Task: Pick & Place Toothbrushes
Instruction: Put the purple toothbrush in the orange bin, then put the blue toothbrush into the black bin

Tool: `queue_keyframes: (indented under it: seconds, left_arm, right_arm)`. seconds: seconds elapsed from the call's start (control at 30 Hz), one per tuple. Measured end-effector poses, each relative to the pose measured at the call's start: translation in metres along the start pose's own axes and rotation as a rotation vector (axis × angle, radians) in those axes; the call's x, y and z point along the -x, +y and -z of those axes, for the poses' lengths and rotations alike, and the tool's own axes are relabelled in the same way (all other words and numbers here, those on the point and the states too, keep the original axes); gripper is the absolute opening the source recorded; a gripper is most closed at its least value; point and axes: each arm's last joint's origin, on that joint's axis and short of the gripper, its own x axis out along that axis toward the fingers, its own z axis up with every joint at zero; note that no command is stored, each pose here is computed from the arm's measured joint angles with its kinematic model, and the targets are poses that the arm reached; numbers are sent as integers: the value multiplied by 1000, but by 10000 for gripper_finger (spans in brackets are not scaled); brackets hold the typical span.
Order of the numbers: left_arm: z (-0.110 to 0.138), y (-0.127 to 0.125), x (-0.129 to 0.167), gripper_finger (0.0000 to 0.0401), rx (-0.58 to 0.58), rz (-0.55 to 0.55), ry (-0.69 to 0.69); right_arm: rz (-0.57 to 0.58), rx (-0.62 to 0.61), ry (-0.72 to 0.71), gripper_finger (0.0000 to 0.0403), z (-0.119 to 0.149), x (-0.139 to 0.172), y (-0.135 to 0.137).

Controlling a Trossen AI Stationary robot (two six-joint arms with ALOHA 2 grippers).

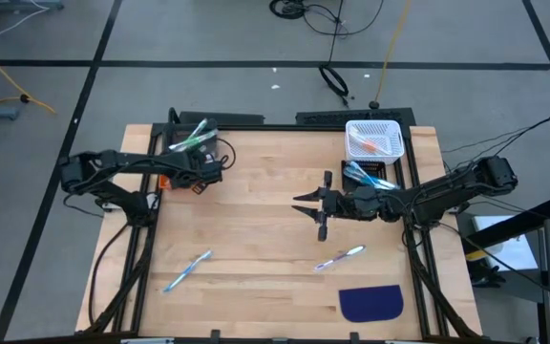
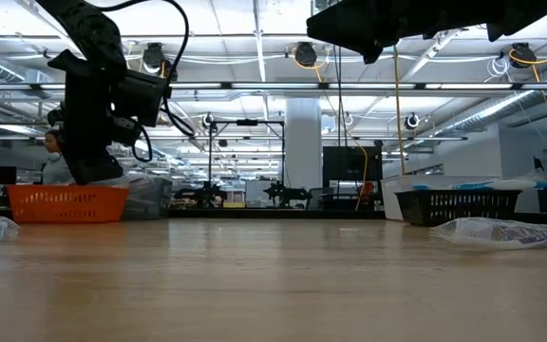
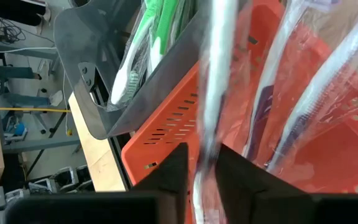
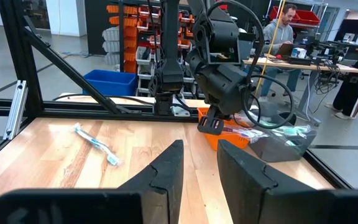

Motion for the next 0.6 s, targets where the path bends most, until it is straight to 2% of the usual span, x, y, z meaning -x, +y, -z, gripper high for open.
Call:
queue_keyframes:
  seconds: [0.27,0.5,0.6]
  left_arm:
    - [0,1,1,156,-1,-2,3]
    - [-1,10,18,170,17,36,-60]
    - [2,14,30,170,35,112,-95]
  right_arm:
    - [0,1,0,89,0,0,0]
    - [1,3,1,89,0,0,0]
    - [1,3,1,89,0,0,0]
